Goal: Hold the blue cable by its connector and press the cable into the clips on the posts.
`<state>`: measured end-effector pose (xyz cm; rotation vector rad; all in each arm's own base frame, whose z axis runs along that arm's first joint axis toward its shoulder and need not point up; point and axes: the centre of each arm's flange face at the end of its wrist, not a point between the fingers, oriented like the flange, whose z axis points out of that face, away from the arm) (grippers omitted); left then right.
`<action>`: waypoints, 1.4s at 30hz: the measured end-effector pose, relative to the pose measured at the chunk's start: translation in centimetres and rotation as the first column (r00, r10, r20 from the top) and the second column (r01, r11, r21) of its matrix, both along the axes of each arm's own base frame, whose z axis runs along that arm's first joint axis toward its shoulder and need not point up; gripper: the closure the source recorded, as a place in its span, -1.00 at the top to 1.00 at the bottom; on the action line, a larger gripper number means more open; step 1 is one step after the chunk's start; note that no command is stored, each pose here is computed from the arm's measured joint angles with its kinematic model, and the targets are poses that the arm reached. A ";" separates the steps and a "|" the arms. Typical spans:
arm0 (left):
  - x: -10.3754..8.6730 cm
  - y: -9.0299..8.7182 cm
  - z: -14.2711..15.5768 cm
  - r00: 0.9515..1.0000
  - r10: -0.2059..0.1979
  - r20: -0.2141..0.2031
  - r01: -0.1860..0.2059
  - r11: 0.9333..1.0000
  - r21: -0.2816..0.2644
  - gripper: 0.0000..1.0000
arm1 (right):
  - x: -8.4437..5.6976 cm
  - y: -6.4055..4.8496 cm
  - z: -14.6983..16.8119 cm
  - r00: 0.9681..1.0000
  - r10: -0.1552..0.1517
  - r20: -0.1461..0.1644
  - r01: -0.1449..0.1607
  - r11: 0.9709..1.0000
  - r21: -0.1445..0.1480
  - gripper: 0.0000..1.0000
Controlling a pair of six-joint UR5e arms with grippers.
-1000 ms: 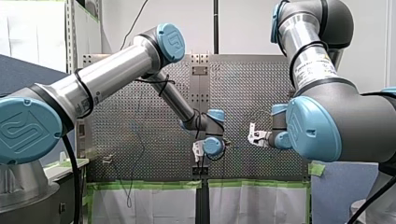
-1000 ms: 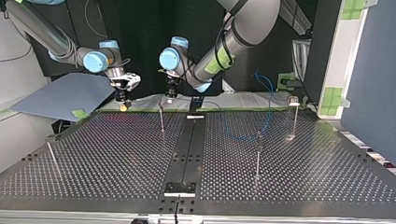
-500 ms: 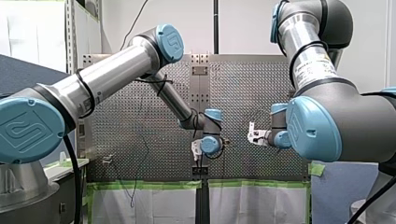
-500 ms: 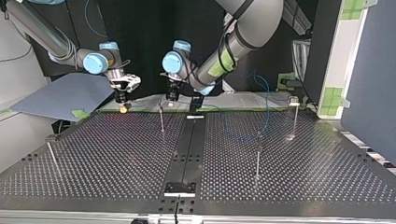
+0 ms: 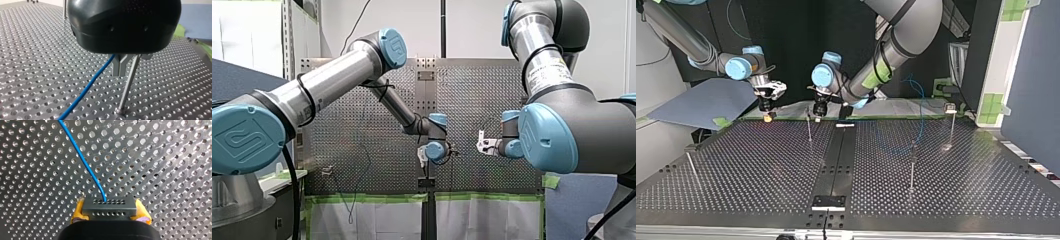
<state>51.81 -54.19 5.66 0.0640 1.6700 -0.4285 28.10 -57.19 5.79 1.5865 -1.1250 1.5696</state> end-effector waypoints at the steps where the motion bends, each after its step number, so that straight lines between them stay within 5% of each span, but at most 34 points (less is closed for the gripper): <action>1: 0.1 0.1 0.0 1.000 -0.001 -0.001 0.001 1.000 -0.004 -1.00 | 0.0 0.0 0.0 1.000 -0.001 -0.001 0.001 1.000 -0.001 -1.00; 11: 1.1 0.0 -3.0 0.999 -0.008 -0.050 0.009 1.000 0.018 -1.00 | 0.3 -0.2 -1.4 1.000 -0.004 -0.019 0.004 1.000 0.003 -1.00; 28: 3.4 -0.9 -1.5 0.999 -0.041 -0.031 0.039 0.998 -0.052 -1.00 | 1.1 -1.5 -0.8 1.000 0.000 -0.014 0.000 1.000 -0.024 -1.00; 42: 5.4 0.0 -0.4 1.000 -0.009 -0.030 0.007 0.998 -0.070 -1.00 | 1.5 -4.0 1.3 1.000 -0.019 0.009 0.019 0.997 -0.075 -1.00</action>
